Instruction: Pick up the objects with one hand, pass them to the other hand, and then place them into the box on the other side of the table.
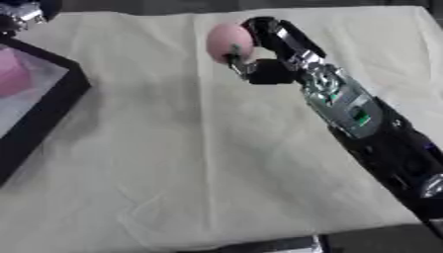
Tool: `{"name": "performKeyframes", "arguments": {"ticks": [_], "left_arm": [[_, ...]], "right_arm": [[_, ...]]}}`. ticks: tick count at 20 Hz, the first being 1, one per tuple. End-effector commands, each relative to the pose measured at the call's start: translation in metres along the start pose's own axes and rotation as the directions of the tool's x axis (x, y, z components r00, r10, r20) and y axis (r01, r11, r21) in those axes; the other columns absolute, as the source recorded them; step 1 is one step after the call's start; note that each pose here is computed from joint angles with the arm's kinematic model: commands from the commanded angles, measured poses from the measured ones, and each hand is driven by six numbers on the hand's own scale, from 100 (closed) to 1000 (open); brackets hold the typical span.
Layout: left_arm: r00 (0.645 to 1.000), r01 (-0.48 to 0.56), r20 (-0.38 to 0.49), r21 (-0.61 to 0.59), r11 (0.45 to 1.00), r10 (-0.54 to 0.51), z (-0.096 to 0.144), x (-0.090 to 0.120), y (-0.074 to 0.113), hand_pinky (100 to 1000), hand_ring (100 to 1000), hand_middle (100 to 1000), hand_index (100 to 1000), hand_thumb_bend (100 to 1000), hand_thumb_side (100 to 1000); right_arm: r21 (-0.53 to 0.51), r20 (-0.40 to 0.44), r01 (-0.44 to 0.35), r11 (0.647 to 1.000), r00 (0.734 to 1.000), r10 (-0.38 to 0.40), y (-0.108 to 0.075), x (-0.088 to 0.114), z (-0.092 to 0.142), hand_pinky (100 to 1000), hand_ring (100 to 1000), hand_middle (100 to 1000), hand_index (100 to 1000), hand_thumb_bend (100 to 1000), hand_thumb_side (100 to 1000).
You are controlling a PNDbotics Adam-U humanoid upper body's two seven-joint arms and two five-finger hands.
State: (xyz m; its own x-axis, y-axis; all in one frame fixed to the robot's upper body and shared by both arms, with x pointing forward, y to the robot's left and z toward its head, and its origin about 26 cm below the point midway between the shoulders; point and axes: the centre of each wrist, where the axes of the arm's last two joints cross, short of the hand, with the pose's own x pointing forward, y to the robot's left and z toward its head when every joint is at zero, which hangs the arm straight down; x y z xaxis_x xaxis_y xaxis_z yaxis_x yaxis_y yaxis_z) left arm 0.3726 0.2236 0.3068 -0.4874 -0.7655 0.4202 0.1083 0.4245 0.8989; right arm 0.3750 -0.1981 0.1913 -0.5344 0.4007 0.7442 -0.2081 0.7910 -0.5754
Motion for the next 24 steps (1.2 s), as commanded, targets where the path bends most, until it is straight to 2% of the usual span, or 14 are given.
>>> {"name": "performKeyframes", "arguments": {"ticks": [1, 9, 15, 19, 24], "left_arm": [[0.999, 0.03, 0.024, -0.017, 0.999, -0.03, -0.004, 0.01, 0.003, 801, 687, 690, 754, 420, 547], [0.998, 0.05, 0.053, -0.103, 0.993, -0.045, -0.021, 0.021, -0.016, 804, 697, 700, 765, 425, 560], [0.995, 0.083, 0.07, -0.141, 0.987, -0.074, -0.034, 0.03, -0.028, 807, 710, 715, 785, 443, 554], [0.992, 0.11, 0.075, -0.16, 0.981, -0.099, -0.041, 0.032, -0.036, 811, 720, 724, 800, 476, 537], [0.984, 0.17, 0.088, -0.168, 0.971, -0.157, -0.049, 0.035, -0.045, 813, 735, 737, 810, 556, 472]], "right_arm": [[-0.007, 0.031, -0.019, 1.0, 0.999, 0.019, -0.003, 0.008, -0.006, 791, 648, 653, 574, 193, 100], [0.004, 0.043, -0.018, 1.0, 0.999, 0.017, 0.006, 0.011, -0.011, 788, 645, 652, 572, 200, 100], [-0.019, 0.047, -0.001, 1.0, 0.999, 0.002, 0.001, 0.014, 0.005, 786, 642, 651, 571, 200, 100], [-0.032, 0.053, 0.017, 0.999, 0.999, -0.015, 0.002, 0.019, 0.009, 786, 641, 652, 570, 197, 100], [-0.039, 0.056, 0.03, 0.999, 0.998, -0.027, 0.006, 0.021, 0.009, 785, 640, 653, 570, 193, 100]]}}
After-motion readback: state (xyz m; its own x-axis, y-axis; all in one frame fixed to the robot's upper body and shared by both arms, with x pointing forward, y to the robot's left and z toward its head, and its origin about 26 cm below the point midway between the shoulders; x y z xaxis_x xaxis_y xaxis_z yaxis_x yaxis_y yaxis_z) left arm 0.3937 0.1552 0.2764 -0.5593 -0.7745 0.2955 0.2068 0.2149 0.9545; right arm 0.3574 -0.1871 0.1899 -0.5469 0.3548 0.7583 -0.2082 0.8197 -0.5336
